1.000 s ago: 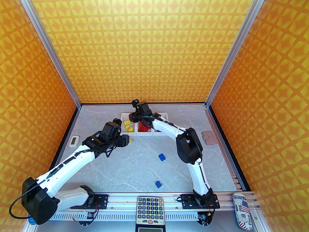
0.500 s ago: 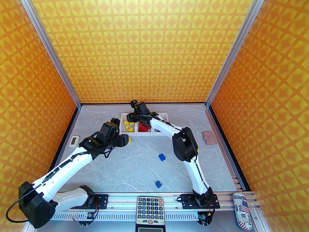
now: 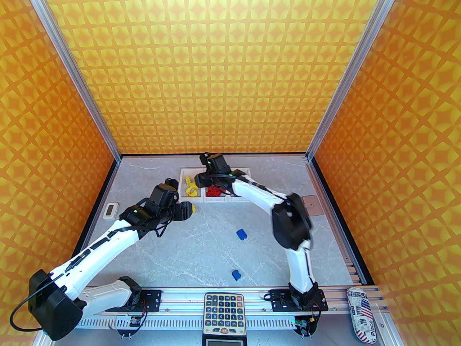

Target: Sort the legos into containers by color

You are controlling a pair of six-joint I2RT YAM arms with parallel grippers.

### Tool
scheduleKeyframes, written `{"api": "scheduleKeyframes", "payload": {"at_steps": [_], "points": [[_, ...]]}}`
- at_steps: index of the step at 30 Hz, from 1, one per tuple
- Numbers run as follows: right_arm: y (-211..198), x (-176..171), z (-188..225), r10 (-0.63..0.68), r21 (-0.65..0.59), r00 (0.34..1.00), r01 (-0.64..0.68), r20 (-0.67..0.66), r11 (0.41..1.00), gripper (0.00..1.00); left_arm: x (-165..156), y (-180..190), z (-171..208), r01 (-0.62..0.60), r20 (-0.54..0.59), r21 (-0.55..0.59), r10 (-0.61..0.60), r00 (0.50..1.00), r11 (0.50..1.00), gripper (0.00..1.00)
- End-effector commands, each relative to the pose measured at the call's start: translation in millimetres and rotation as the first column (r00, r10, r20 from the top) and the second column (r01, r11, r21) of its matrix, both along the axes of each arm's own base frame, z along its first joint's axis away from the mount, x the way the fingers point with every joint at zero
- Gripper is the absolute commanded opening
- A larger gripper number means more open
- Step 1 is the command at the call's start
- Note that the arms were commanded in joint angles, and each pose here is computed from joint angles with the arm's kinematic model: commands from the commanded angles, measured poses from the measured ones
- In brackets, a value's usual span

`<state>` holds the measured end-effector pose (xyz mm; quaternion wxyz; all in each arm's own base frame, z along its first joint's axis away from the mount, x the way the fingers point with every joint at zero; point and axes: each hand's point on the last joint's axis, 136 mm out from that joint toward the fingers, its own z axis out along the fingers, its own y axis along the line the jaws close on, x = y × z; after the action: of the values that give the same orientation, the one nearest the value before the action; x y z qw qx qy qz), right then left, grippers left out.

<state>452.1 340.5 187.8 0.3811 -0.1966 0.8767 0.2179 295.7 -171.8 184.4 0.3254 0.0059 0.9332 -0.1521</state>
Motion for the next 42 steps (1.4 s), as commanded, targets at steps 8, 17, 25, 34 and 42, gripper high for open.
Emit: {"api": "scheduleKeyframes", "payload": {"at_steps": [8, 17, 25, 34, 42], "points": [[-70.0, -78.5, 29.2, -0.067, -0.061, 0.998, 0.066, -0.008, 0.996, 0.59, 17.5, -3.2, -51.7, -0.094, -0.089, 0.019, 0.095, 0.991, 0.995, 0.70], [-124.4, -126.9, 23.1, -0.138, -0.124, 0.990, 0.138, 0.004, 0.983, 0.62, 31.2, -11.6, -88.9, -0.120, -0.134, 0.033, 0.124, 0.983, 0.992, 0.70], [-145.0, -144.3, 13.7, -0.186, -0.124, 0.983, 0.185, 0.000, 0.975, 0.64, 51.1, -15.4, -122.0, -0.157, -0.177, 0.102, 0.173, 0.969, 0.982, 0.72], [-152.1, -152.5, 9.3, -0.199, -0.126, 0.980, 0.196, -0.014, 0.972, 0.64, 69.1, -20.0, -140.5, -0.156, -0.166, 0.147, 0.180, 0.969, 0.977, 0.74], [-157.1, -155.9, 11.7, -0.208, -0.138, 0.978, 0.205, -0.011, 0.969, 0.64, 80.9, -17.7, -152.0, -0.159, -0.167, 0.208, 0.195, 0.966, 0.965, 0.74]]}}
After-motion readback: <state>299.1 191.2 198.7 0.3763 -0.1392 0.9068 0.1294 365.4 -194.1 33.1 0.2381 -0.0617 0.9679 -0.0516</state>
